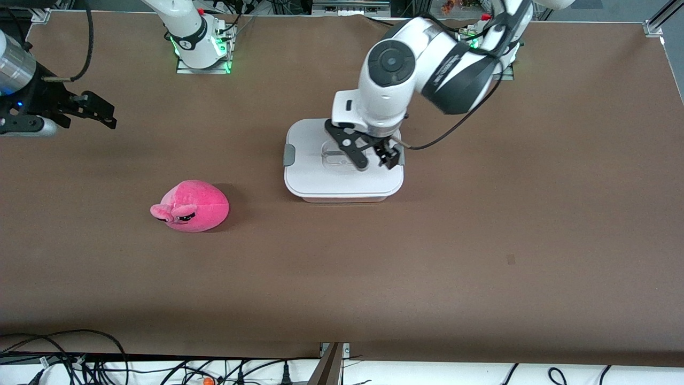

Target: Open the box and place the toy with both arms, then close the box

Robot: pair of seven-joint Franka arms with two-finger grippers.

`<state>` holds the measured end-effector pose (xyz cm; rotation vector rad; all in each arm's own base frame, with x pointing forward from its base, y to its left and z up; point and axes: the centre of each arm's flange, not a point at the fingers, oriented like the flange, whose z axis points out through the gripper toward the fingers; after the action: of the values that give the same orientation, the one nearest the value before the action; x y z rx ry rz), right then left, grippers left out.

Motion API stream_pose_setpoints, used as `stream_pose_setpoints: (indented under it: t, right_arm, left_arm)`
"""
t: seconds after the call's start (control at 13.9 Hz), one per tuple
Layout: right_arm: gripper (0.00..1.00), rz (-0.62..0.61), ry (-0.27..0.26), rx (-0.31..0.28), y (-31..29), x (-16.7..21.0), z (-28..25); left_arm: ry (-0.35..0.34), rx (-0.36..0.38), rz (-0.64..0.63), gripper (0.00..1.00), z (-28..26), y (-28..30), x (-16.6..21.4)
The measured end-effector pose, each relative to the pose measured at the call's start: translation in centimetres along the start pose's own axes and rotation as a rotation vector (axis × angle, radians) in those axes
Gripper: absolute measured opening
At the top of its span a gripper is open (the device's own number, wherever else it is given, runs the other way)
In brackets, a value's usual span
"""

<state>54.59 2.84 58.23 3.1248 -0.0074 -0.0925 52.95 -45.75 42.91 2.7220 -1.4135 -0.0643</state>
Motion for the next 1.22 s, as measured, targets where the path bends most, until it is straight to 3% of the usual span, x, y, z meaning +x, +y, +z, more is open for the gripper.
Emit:
stream_pose_setpoints:
  t: [0.29,0.5,0.86,1.22]
  right_arm:
    - [1.00,-0.002,-0.048,-0.005,-0.3,2.4,3.4]
    - [1.00,-0.017,-0.084,-0.010,-1.2,4.3,6.2]
    - [1.00,-0.053,-0.088,-0.015,-3.8,7.7,11.5]
    - [1.00,-0.079,-0.096,-0.018,-5.8,10.2,18.0]
  left_arm:
    - [0.060,0.056,0.262,1.00,3.3,-1.1,1.8]
    - [0.049,0.055,0.402,1.00,6.6,-0.1,2.6]
    - [0.021,0.043,0.456,1.00,8.6,3.1,3.0]
    - [0.036,0.059,0.480,1.00,6.8,0.6,2.4]
